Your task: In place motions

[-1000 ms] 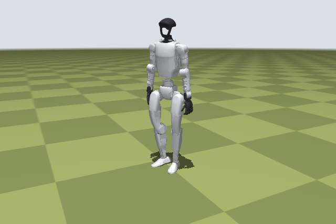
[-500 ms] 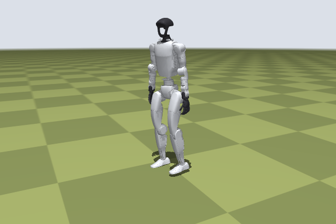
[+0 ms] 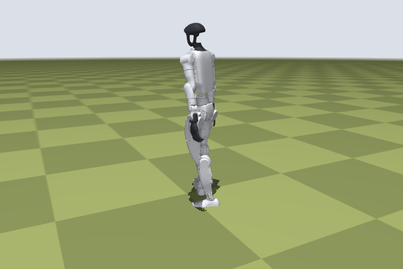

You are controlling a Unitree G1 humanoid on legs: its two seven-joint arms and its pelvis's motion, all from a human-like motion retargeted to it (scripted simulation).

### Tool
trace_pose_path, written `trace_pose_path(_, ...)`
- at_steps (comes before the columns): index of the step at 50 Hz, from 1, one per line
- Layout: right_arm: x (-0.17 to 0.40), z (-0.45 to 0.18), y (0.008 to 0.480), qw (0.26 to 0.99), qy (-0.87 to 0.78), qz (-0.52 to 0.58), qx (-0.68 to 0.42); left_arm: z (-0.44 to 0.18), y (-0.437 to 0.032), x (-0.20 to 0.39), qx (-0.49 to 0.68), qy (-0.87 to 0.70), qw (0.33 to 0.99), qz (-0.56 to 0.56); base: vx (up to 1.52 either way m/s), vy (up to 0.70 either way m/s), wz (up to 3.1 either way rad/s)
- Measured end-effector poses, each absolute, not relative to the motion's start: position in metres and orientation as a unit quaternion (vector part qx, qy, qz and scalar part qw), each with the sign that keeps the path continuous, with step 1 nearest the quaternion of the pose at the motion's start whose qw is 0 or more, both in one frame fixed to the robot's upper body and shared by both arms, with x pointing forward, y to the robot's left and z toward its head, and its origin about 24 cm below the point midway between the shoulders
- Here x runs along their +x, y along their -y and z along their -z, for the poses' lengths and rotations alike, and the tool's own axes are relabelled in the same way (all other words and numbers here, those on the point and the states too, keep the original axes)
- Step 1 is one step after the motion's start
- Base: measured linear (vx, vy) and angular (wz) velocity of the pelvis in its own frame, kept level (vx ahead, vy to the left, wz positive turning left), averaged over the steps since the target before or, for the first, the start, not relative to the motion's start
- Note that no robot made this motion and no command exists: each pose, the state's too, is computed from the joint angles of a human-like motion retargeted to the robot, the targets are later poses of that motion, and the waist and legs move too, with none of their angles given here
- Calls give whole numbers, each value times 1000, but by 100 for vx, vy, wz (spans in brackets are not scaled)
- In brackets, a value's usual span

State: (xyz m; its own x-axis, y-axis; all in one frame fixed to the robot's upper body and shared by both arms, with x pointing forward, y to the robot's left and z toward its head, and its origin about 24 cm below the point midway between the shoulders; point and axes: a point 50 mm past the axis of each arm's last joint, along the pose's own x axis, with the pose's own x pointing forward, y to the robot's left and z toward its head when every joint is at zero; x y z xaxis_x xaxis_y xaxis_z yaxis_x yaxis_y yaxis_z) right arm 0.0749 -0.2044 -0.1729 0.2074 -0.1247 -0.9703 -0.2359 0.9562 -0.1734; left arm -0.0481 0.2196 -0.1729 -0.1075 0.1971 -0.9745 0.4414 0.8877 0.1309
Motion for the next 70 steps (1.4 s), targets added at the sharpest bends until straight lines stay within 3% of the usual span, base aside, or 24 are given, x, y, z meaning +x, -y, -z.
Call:
trace_pose_path(10,85,172,201,759,-647,53,-40,174,-205,-62,193,-743,635,86,14,-23,-320)
trace_pose_path(16,78,173,195,747,-660,12,-73,176,-202,-51,178,-734,652,68,34,-26,-182)
trace_pose_path(24,63,175,198,724,-681,-18,-109,179,-195,9,134,-655,743,25,57,-41,-236)
trace_pose_path(30,63,174,199,715,-688,-24,-120,178,-187,34,110,-622,774,25,-1,-5,-116)
trace_pose_path(39,52,175,202,715,-690,-13,-116,179,-180,23,139,-631,761,52,13,21,-79)
trace_pose_path(53,10,174,216,648,-747,-17,-147,182,-168,-3,112,-675,727,60,25,21,-97)
trace_pose_path(62,4,178,198,664,-737,-24,-122,181,-189,5,145,-681,715,56,11,11,-53)
trace_pose_path(70,7,178,196,663,-736,-40,-133,181,-187,17,104,-669,735,33,1,6,-22)
